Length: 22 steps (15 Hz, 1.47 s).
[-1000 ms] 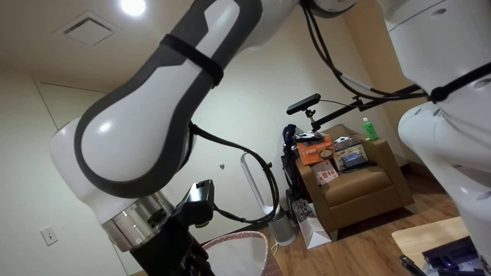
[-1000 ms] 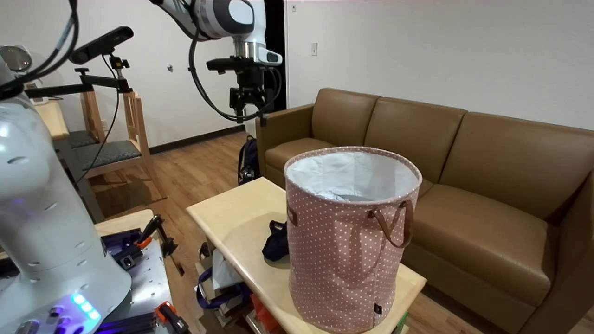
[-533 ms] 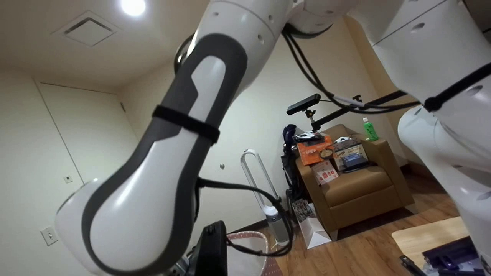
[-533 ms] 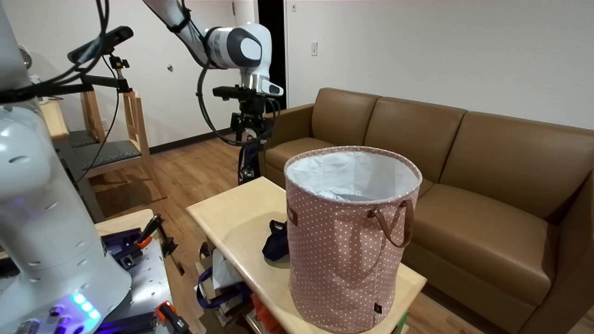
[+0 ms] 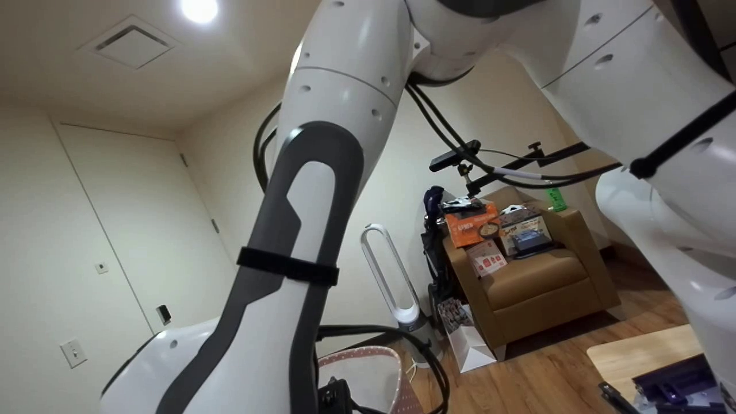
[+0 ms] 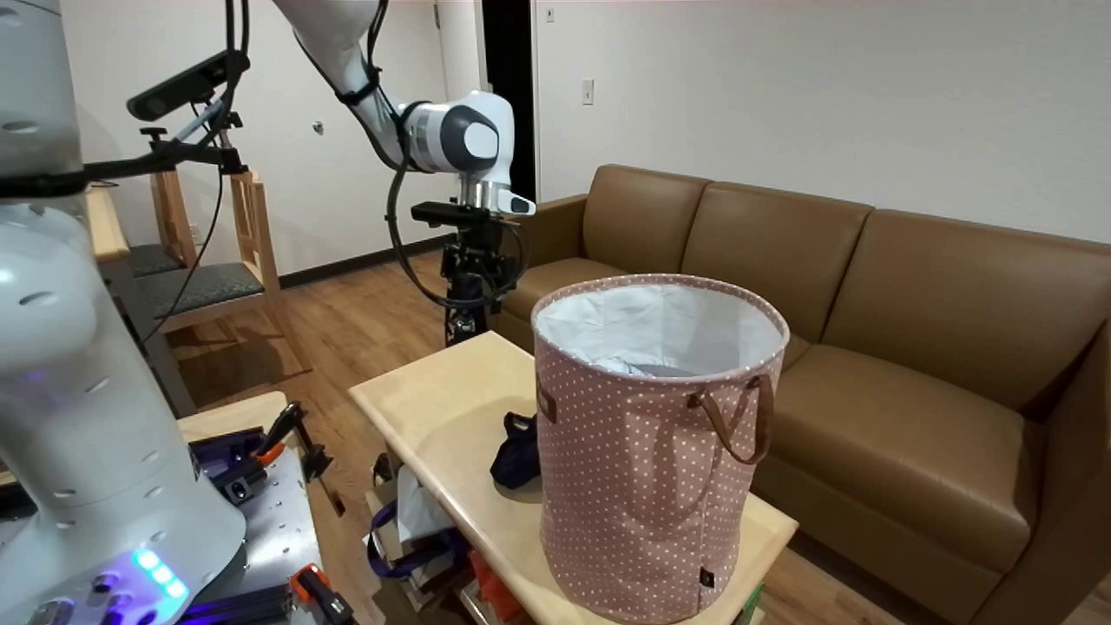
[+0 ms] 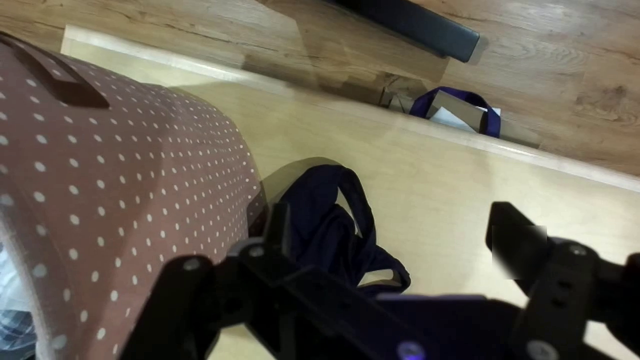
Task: Put the black object into the basket on the right side of the table
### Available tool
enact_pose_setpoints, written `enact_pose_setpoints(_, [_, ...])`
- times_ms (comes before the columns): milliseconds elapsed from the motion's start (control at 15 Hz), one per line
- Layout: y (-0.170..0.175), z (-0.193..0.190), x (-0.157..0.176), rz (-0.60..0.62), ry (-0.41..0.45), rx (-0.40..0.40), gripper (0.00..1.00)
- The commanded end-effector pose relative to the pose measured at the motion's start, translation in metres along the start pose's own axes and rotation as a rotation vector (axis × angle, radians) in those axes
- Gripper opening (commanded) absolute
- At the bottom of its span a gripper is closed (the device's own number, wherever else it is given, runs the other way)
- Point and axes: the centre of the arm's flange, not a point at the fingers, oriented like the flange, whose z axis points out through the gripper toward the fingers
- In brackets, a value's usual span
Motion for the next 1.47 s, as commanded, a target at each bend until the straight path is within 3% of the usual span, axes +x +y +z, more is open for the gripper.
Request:
enact_pose_setpoints(0, [-0.016, 0.006, 0.02, -0.02, 0.126, -0.117, 1.0])
enact_pose_setpoints(133, [-0.03, 0.019, 0.045, -0.094, 0.146, -0.206, 1.0])
enact_pose_setpoints(333, [-0.059, 0.058, 0.078, -0.233, 0.02, -0.341, 1.0])
enact_pose_setpoints(400, [-0.047, 0.039, 0.042, -0.197, 0.074, -0.278, 1.0])
enact_pose_setpoints(667, [-0.052, 0.05, 0.049, -0.205, 0.062, -0.281, 1.0])
enact_pose_setpoints(733, [-0.055, 0.054, 0.057, -0.246, 0.071, -0.411, 1.0])
enact_pose_setpoints(800, [-0.055, 0.061, 0.068, -0.295, 0.038, -0.446, 1.0])
enact_pose_setpoints(1067, [-0.053, 0.1, 0.115, -0.533, -0.035, -0.428, 1.0])
enact_pose_setpoints(1133, [-0.055, 0.085, 0.079, -0.439, -0.004, -0.41, 1.0])
enact_pose_setpoints(1400, [-0.057, 0.092, 0.087, -0.446, -0.008, -0.407, 1.0])
